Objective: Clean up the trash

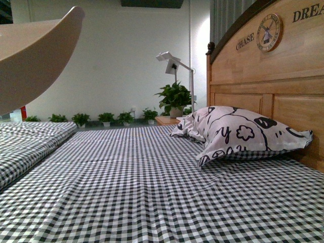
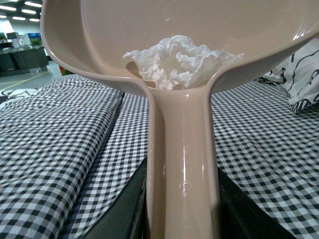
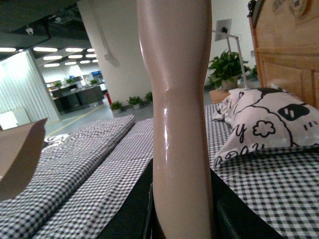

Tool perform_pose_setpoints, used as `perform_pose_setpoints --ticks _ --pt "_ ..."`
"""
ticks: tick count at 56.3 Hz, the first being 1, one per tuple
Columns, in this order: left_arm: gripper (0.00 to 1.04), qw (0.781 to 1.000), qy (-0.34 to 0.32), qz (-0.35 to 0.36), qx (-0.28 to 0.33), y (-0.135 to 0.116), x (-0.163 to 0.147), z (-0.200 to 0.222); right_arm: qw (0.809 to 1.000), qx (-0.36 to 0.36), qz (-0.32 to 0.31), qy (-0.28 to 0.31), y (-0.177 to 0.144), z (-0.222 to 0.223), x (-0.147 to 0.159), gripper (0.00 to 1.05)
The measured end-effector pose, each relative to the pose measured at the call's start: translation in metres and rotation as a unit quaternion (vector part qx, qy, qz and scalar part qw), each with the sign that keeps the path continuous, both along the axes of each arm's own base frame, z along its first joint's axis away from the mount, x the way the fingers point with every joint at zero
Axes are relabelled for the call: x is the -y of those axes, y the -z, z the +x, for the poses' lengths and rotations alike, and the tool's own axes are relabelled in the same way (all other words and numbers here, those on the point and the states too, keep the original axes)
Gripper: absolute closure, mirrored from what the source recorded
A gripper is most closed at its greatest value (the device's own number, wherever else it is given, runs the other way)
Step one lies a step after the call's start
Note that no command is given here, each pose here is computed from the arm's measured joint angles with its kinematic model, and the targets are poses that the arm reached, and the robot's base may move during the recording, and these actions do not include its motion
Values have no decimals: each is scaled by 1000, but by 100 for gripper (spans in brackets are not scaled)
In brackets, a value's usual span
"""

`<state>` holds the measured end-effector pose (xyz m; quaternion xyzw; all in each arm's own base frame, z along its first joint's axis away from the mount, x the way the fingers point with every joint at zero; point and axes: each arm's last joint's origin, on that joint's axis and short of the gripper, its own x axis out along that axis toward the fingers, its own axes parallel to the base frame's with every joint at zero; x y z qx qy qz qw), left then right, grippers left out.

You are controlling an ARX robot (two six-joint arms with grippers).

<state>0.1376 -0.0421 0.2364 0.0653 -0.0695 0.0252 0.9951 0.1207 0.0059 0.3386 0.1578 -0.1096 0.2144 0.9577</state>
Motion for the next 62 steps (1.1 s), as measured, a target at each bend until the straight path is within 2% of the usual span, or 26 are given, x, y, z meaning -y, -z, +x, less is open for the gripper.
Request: perform_pose_setpoints --ticks 11,62 --pt "77 1000 1 -18 2 4 5 -5 1000 -6 -4 21 2 -2 3 84" --pt "77 1000 2 -22 2 4 5 -5 1000 -1 -11 24 2 -3 3 84"
